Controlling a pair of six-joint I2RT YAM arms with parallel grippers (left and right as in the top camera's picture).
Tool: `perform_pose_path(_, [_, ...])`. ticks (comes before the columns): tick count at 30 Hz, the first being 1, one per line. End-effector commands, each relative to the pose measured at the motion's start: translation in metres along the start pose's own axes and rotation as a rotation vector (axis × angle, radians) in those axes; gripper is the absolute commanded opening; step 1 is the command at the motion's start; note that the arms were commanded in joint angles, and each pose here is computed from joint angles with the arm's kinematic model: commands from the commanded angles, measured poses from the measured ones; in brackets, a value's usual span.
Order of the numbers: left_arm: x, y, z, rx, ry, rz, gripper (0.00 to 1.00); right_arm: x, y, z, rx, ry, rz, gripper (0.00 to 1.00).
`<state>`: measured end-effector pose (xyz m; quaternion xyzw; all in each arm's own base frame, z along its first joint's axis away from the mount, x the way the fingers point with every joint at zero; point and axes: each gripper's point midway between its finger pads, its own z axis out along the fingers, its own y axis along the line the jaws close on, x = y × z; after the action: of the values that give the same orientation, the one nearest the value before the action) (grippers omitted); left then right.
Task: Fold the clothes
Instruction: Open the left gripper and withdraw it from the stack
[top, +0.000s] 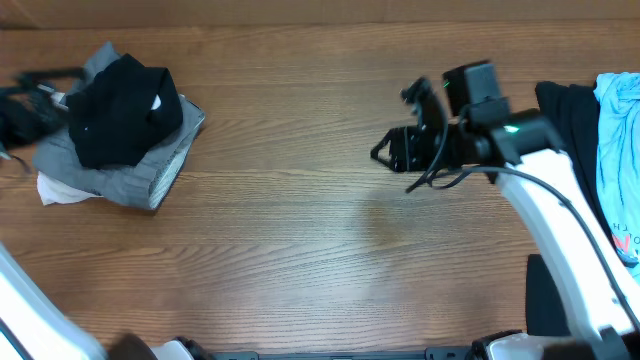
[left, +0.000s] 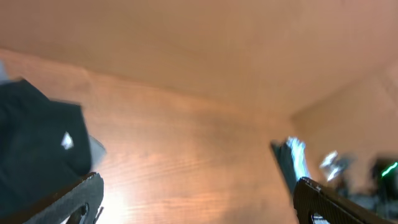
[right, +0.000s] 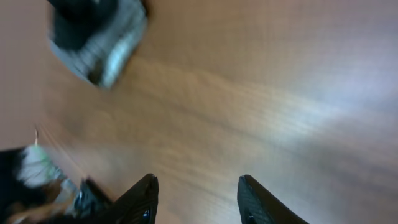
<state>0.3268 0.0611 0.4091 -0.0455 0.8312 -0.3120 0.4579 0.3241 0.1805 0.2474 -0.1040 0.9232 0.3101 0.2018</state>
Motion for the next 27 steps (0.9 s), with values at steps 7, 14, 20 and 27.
perform_pose_path(7, [0.079, -0.052, -0.033, -0.412, 0.167, 0.158, 1.00, -0.034, 0.056, -0.107, 0.024, -0.342, -0.182, 1.00])
perform_pose_path(14, [0.115, -0.074, -0.040, -0.360, 0.276, 0.169, 1.00, -0.021, 0.056, -0.111, 0.030, -0.315, -0.168, 1.00])
perform_pose_path(20, [0.119, -0.070, -0.037, -0.367, 0.306, 0.152, 1.00, -0.014, 0.052, -0.107, 0.037, -0.282, -0.150, 1.00])
perform_pose_path(27, [0.118, -0.066, -0.032, -0.369, 0.321, 0.144, 1.00, -0.014, 0.052, -0.107, 0.037, -0.281, -0.150, 1.00])
